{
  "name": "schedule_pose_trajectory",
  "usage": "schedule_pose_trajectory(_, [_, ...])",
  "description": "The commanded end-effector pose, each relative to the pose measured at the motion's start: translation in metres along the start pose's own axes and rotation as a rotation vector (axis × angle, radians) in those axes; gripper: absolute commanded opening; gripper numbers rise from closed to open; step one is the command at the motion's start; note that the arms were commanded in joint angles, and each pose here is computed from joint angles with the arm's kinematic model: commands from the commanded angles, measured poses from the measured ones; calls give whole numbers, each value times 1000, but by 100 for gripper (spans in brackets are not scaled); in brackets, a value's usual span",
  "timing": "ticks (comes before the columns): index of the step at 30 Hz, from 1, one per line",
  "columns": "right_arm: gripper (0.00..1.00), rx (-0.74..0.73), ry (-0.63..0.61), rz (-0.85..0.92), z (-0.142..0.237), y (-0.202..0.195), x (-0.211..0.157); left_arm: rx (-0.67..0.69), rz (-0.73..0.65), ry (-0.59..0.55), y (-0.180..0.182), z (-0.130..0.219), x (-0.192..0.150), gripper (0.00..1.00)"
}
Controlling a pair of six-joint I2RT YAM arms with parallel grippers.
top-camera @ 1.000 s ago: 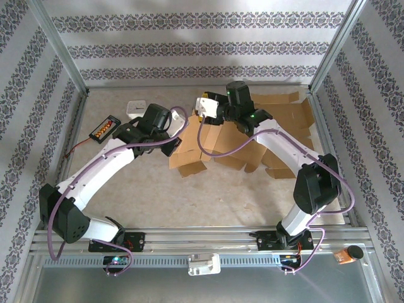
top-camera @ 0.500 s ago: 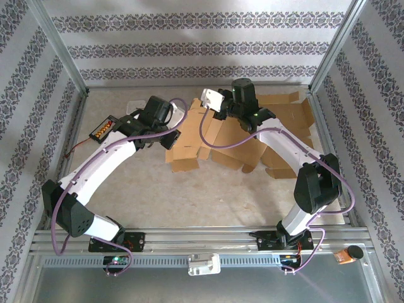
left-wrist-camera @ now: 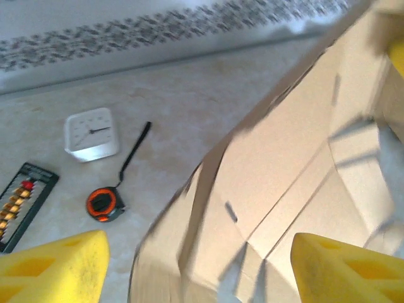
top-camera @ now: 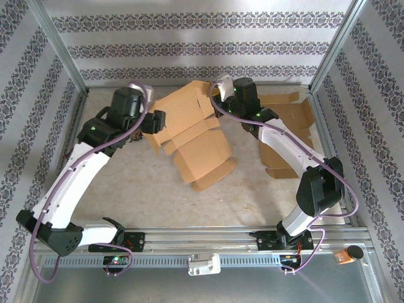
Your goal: Fold the paper box
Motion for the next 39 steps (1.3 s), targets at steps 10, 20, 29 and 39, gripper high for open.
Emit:
schedule_pose_trajectory(10, [2, -88, 123, -288, -9, -5, -85, -103, 252, 180, 35, -54, -45, 76])
schedule_pose_trajectory(20, [2, -52, 144, -262, -3, 2, -104, 14, 255, 234, 63, -143, -75, 79])
schedule_pose_trajectory(29, [2, 31, 125, -235, 15, -5, -94, -104, 144, 289, 61, -212, -79, 80])
schedule_pose_trajectory(39, [1, 89, 139, -204, 7, -2, -93, -236, 175, 338, 51, -269, -82, 81])
Point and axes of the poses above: each hand's point on the last joint's axis, 136 mm out from that joint toward the fingers, its own z axis back along the fingers, its own y axis along the line the jaws close on, x = y × z, the point moved 3 cm from there along z, back along the fingers, and after that the axes turned 6 degrees about z, right-handed, at the moved point
